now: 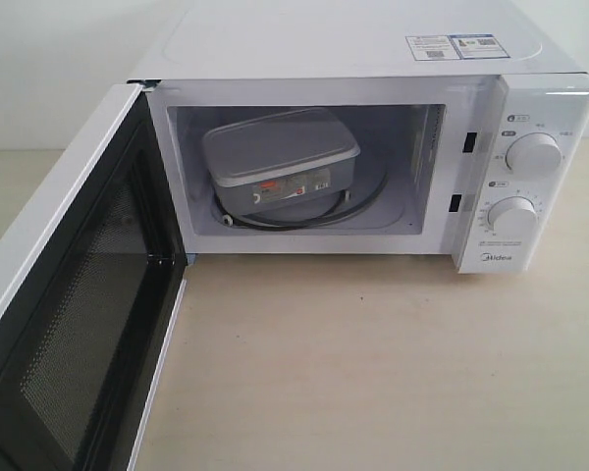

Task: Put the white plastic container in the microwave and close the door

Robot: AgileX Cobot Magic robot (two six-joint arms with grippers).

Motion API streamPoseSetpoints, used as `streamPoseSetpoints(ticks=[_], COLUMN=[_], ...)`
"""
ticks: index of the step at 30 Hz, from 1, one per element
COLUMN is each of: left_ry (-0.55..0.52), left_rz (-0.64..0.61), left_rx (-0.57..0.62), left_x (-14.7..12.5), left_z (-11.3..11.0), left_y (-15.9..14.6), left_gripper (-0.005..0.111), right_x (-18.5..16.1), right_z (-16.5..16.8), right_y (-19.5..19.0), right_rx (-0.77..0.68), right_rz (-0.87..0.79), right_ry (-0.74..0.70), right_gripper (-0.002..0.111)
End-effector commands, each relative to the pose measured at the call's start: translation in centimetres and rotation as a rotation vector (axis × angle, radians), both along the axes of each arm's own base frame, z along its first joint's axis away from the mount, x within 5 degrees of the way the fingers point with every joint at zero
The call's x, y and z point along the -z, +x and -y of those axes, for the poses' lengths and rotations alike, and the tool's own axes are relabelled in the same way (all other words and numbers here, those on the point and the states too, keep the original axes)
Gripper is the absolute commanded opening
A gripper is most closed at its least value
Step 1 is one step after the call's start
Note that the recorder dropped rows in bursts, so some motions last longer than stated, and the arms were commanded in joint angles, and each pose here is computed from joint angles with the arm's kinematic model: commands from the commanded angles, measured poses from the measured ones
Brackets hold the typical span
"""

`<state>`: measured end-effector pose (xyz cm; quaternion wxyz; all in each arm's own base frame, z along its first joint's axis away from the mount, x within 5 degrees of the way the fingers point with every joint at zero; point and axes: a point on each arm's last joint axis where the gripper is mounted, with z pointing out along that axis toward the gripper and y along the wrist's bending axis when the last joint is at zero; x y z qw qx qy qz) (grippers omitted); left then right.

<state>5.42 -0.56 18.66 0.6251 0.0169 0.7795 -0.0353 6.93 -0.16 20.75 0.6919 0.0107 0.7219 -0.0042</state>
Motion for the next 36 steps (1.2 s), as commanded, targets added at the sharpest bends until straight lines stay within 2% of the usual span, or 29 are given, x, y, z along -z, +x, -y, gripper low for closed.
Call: streamPoseSetpoints(ticks=[1, 11, 36], left_ry=[-0.007, -0.007, -0.007], left_rz=[0.000, 0.000, 0.000], left_rx=[-0.004, -0.004, -0.004], left_x=[0.1, 0.1, 0.1], left_z=[0.0, 0.0, 0.0], left_y=[0.0, 0.0, 0.0], left_gripper=[0.004, 0.004, 0.004], right_x=[0.6, 2.4, 2.4], right_z=[-0.3, -0.3, -0.3], right_y=[-0.7, -1.6, -1.6], right_rx=[-0.030, -0.025, -0.028], right_rz=[-0.018, -0.202, -0.201], right_ry=[-0.007, 0.028, 0.031], right_gripper=[0.000, 0.000, 0.000])
